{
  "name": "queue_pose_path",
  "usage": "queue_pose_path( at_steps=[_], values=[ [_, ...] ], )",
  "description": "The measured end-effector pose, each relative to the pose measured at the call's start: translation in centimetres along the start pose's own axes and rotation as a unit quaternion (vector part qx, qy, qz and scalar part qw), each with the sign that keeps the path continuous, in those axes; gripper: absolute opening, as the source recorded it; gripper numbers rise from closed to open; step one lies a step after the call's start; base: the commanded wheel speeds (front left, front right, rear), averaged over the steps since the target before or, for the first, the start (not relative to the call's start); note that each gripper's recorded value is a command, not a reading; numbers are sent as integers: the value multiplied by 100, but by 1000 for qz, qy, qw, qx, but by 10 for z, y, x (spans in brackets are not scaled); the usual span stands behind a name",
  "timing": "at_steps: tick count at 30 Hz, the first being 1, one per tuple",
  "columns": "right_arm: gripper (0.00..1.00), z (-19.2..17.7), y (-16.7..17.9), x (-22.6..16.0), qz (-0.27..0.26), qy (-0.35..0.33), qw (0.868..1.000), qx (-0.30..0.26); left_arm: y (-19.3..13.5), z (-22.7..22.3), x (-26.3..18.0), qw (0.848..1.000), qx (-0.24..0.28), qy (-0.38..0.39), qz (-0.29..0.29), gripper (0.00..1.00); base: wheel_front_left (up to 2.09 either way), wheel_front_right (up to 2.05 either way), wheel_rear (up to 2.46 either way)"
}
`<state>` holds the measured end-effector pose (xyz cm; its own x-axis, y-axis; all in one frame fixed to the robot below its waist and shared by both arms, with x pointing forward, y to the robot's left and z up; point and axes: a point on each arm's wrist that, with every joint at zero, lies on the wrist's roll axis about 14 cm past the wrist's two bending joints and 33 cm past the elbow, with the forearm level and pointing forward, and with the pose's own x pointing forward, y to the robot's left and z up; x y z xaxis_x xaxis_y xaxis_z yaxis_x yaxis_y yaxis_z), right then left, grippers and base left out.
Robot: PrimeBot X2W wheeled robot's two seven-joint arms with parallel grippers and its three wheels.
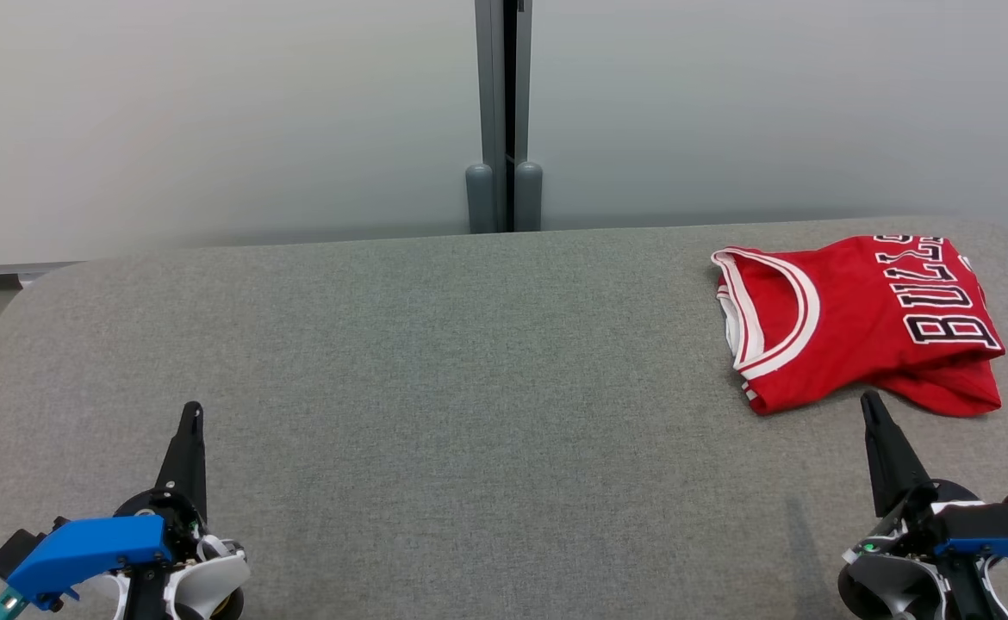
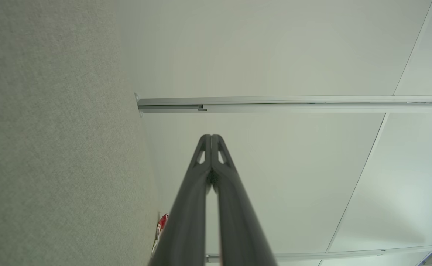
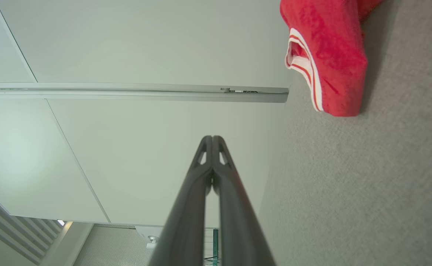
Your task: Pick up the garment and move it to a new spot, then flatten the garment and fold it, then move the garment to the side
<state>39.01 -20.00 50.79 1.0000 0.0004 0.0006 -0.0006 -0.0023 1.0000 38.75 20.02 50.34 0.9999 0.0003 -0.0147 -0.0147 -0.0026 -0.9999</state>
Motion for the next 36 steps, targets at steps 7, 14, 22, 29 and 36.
queue_pose_path(
  at_steps=[7, 14, 22, 29, 36],
  values=[
    [0, 0, 0, 0, 0, 0, 1000, 0, 0, 0, 0, 1000, 0, 0, 0, 0, 0, 0, 0],
    [0, 0, 0, 0, 0, 0, 1000, 0, 0, 0, 0, 1000, 0, 0, 0, 0, 0, 0, 0],
    [0, 0, 0, 0, 0, 0, 1000, 0, 0, 0, 0, 1000, 0, 0, 0, 0, 0, 0, 0],
    [0, 0, 0, 0, 0, 0, 1000, 0, 0, 0, 0, 1000, 0, 0, 0, 0, 0, 0, 0],
    [0, 0, 0, 0, 0, 0, 1000, 0, 0, 0, 0, 1000, 0, 0, 0, 0, 0, 0, 0]
  ],
)
